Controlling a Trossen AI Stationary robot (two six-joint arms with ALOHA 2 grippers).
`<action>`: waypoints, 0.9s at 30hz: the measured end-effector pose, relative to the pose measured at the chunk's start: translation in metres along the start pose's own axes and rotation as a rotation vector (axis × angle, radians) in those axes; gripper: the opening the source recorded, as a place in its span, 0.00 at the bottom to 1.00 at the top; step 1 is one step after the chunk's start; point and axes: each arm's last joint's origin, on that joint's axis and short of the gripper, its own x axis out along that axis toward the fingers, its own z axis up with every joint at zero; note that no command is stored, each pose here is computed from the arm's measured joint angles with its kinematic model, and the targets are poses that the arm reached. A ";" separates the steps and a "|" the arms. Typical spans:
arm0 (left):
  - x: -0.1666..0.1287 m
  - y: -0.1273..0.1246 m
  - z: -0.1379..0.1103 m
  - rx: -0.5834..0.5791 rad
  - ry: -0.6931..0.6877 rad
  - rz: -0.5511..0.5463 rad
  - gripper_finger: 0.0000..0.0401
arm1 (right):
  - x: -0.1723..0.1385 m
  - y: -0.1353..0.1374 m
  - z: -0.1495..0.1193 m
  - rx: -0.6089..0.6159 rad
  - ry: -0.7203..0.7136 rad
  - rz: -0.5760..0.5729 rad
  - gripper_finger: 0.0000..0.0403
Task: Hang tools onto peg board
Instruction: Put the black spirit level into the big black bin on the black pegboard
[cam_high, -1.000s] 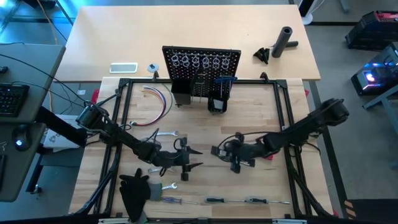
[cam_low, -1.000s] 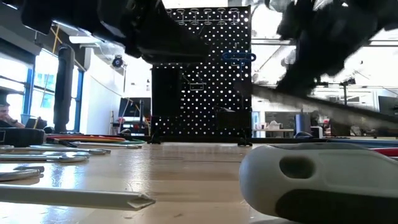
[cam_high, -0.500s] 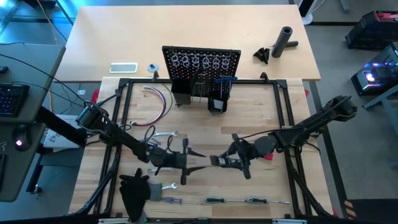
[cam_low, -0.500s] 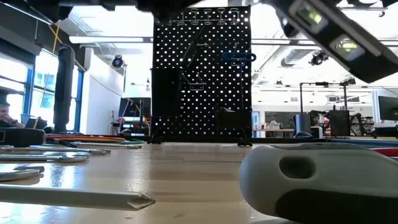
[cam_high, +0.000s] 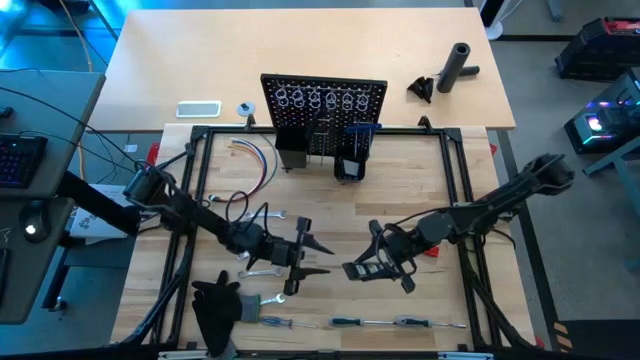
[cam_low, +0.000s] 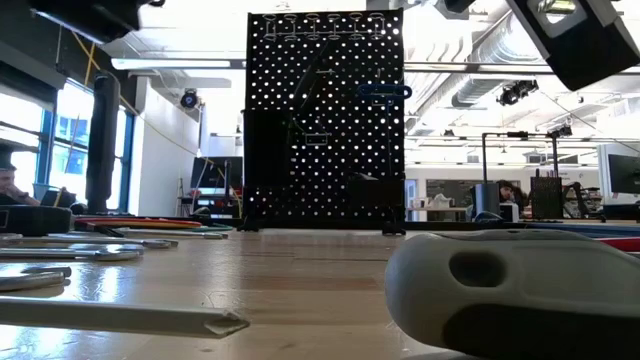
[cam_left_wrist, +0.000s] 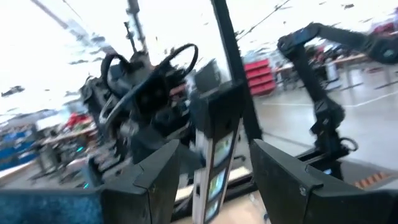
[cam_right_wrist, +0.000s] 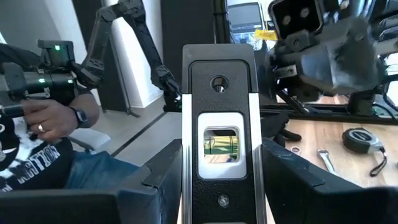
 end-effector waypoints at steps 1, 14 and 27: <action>0.003 0.002 0.001 -0.001 -0.007 -0.015 0.47 | 0.001 0.000 -0.001 0.000 0.000 0.004 0.42; 0.035 0.023 0.013 0.040 0.025 -0.179 0.47 | 0.012 0.001 -0.006 0.000 -0.044 0.092 0.42; 0.055 0.027 0.019 0.055 0.055 -0.313 0.47 | 0.012 -0.002 -0.003 -0.003 -0.065 0.087 0.42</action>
